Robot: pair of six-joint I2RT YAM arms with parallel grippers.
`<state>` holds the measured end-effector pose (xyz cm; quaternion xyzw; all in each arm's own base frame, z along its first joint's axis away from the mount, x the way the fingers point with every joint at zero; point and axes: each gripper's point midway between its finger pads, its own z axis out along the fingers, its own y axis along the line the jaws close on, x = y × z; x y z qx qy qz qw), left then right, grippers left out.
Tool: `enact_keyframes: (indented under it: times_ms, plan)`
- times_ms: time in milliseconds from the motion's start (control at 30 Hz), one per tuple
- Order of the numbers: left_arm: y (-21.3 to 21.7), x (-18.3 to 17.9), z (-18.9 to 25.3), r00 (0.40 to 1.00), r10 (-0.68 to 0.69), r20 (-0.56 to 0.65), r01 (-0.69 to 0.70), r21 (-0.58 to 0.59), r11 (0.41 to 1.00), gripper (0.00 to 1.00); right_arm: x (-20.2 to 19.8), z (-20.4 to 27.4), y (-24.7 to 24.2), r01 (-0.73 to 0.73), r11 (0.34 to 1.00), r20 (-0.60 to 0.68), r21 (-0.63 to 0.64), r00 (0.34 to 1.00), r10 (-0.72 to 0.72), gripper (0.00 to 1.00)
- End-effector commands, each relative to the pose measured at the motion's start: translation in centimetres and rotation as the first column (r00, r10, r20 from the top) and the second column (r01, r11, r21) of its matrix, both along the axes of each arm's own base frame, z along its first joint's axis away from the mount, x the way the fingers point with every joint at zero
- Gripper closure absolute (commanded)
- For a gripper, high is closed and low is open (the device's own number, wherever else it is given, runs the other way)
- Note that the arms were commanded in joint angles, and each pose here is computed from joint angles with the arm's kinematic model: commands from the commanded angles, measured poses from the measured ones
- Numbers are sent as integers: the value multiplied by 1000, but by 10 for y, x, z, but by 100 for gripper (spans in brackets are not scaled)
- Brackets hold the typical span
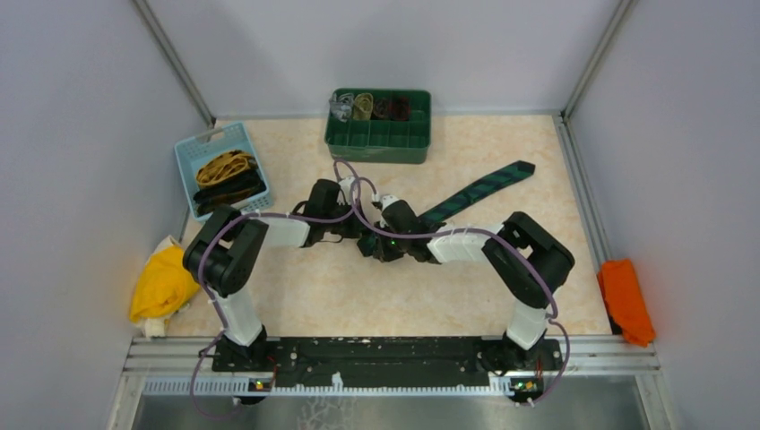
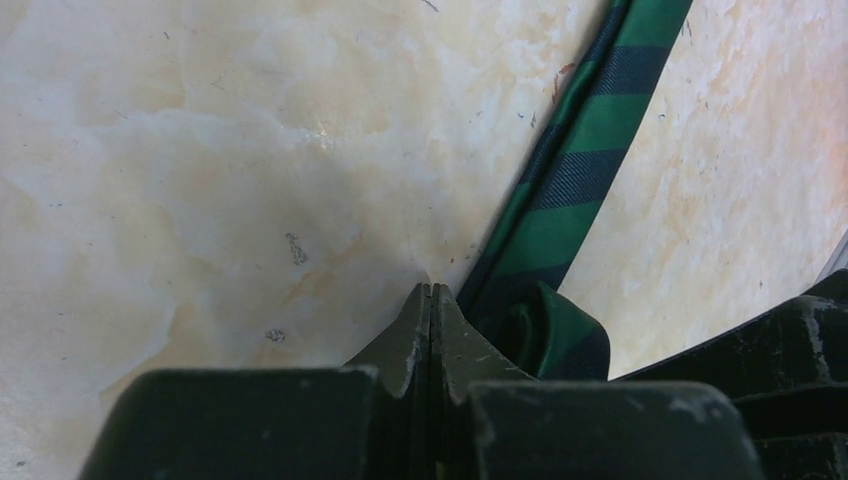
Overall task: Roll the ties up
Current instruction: Roll the tie at the center of the board.
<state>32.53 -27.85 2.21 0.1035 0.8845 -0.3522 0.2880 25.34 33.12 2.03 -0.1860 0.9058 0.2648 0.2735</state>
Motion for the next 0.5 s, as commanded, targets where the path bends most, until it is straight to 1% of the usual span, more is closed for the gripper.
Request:
enact_keyframes:
  times_ms: [0, 133, 233, 300, 367, 467]
  plan:
    - [4, -19, -20, 997, -12, -70, 15, 35, 999, 100, 2, -17, 3, 7, 999, -16, -38, 1000, -7, 100]
    - [5, -16, -21, 998, -5, -68, 8, 45, 999, 100, -3, -17, 2, -2, 999, -30, -36, 1000, 1, 100]
    - [11, -5, -23, 998, 41, -50, -36, 98, 995, 100, -5, -9, -5, -2, 999, -14, -50, 1000, 1, 100]
    - [21, 11, -22, 995, 103, -20, -98, 163, 982, 100, -5, 3, -11, -8, 998, 20, -67, 1000, 10, 100]
    - [40, 33, -16, 978, 207, 28, -208, 235, 950, 100, -9, 13, -21, -16, 993, 48, -117, 999, 22, 100]
    - [68, 63, 9, 930, 351, 113, -368, 270, 890, 100, -10, 34, -36, -17, 980, 125, -200, 991, 42, 98]
